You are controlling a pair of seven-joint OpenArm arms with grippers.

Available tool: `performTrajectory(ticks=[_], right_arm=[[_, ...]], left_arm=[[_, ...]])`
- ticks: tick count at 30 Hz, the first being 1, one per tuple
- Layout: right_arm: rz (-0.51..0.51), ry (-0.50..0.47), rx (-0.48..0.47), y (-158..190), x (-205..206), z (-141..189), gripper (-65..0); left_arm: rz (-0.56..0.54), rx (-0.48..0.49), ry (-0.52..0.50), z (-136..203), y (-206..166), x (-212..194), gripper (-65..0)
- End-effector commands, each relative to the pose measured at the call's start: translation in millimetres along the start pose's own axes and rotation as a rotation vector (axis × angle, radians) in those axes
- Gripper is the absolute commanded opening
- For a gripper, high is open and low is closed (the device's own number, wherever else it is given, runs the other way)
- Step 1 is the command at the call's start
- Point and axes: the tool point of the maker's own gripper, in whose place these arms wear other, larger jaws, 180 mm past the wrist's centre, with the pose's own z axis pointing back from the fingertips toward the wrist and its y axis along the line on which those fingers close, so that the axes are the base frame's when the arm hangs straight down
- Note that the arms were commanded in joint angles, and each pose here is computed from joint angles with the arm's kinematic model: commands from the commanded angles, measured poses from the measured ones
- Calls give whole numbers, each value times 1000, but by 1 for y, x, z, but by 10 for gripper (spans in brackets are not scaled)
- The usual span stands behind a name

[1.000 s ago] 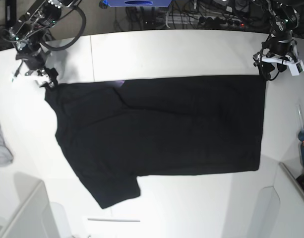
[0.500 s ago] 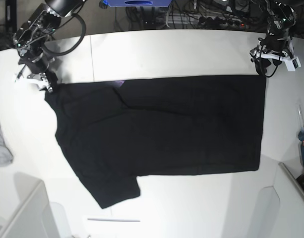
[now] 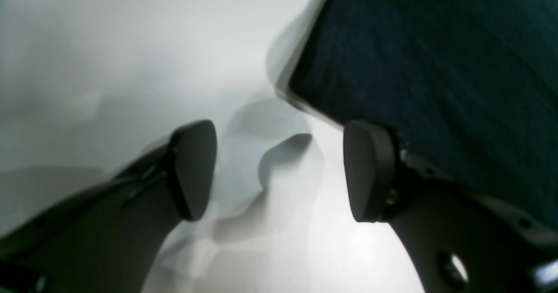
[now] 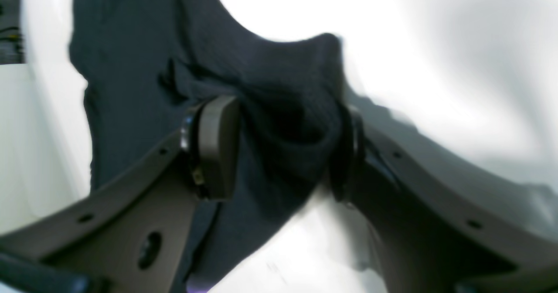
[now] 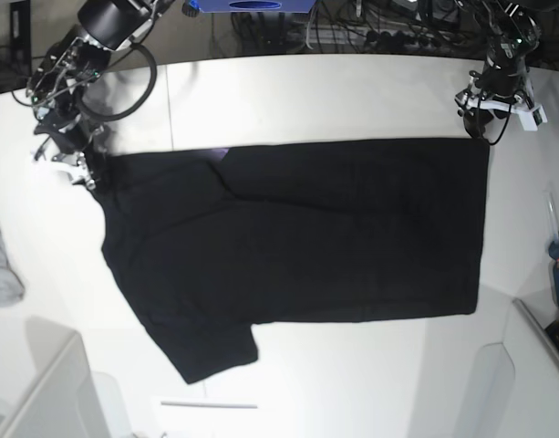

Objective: Fold the T-shirt properly
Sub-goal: 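Hold the shoulders raised and drag the shirt to straighten it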

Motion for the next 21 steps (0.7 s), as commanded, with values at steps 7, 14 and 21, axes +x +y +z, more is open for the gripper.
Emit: performTrajectory(ticks=[7, 14, 21], right_arm=[[70, 86, -42, -2, -18, -6, -357], [69, 99, -36, 1, -24, -8, -357], [63, 95, -40, -1, -23, -7, -357]], left_arm=[[23, -16, -33, -8, -3, 10, -209], [32, -45, -54, -19, -16, 21, -209], [48, -88, -17, -37, -34, 13, -209]])
